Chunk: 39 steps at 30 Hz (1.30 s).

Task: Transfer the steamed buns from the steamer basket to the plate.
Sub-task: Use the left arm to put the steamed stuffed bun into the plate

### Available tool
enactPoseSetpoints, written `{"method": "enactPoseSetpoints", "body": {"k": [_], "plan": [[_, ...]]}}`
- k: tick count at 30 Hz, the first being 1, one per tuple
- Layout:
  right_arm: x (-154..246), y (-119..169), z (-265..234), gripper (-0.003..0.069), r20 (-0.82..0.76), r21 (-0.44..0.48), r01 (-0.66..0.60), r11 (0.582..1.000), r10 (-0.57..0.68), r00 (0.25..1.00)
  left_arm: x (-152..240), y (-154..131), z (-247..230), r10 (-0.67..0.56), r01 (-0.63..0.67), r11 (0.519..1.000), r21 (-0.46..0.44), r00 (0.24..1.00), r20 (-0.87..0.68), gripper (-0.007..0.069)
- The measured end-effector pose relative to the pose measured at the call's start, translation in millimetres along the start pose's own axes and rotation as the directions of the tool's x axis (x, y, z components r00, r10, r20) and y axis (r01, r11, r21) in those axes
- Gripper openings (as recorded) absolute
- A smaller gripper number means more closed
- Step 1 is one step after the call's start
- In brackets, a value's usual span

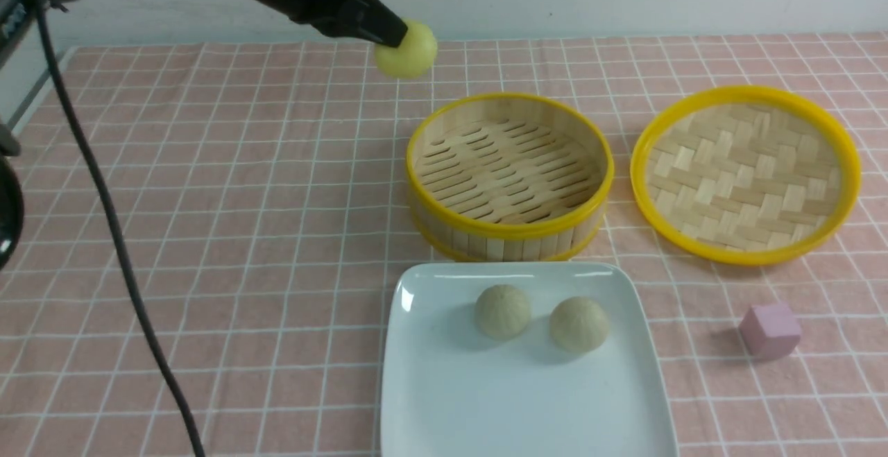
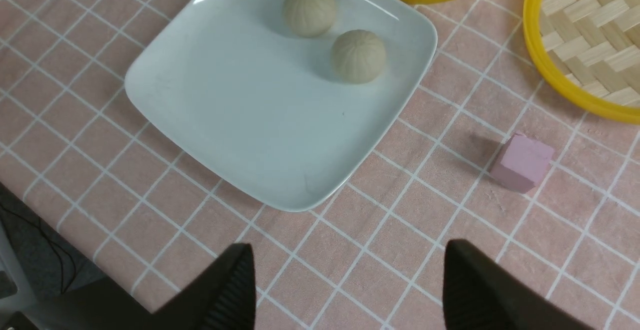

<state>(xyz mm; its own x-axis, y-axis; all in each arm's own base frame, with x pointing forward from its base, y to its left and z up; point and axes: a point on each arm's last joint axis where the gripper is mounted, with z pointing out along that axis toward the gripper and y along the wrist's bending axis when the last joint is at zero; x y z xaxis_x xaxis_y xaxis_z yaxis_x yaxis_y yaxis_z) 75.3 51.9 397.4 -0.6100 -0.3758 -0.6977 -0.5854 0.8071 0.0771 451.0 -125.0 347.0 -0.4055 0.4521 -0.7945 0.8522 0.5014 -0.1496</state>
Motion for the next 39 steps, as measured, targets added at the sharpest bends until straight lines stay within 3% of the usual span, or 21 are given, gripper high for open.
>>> {"method": "enactPoseSetpoints", "body": {"k": [10, 15, 22, 29, 35, 39], "plan": [[0, -2, 0, 0.0495, -0.004, 0.019, 0.006, 1.0, -0.006, 1.0, -21, -27, -47, -0.157, 0.156, 0.982, -0.109, 0.988, -0.002, 0.0022], [0, -2, 0, 0.0495, -0.004, 0.018, 0.006, 1.0, -0.006, 1.0, -28, -51, -80, -0.221, 0.214, 0.95, -0.226, 0.975, -0.007, 0.0022], [0, 0, 0, 0.0495, -0.001, 0.003, 0.001, 1.0, -0.001, 1.0, -2, -99, -110, -0.29, 0.273, 0.936, -0.223, 0.956, -0.046, 0.0022], [0, 0, 0, 0.0495, 0.0, 0.001, 0.0, 1.0, 0.0, 1.0, 63, -137, -104, -0.312, 0.289, 0.947, -0.14, 0.932, -0.187, 0.0026], [0, 2, 0, 0.0495, 0.003, -0.017, -0.005, 1.0, 0.005, 1.0, 131, -158, -66, -0.288, 0.32, 0.944, 0.077, 0.917, -0.275, 0.0029], [-1, 4, 0, 0.0495, 0.008, -0.04, -0.013, 0.999, 0.013, 1.0, 158, -157, -42, -0.271, 0.307, 0.941, 0.144, 0.936, -0.224, 0.0029]]}}
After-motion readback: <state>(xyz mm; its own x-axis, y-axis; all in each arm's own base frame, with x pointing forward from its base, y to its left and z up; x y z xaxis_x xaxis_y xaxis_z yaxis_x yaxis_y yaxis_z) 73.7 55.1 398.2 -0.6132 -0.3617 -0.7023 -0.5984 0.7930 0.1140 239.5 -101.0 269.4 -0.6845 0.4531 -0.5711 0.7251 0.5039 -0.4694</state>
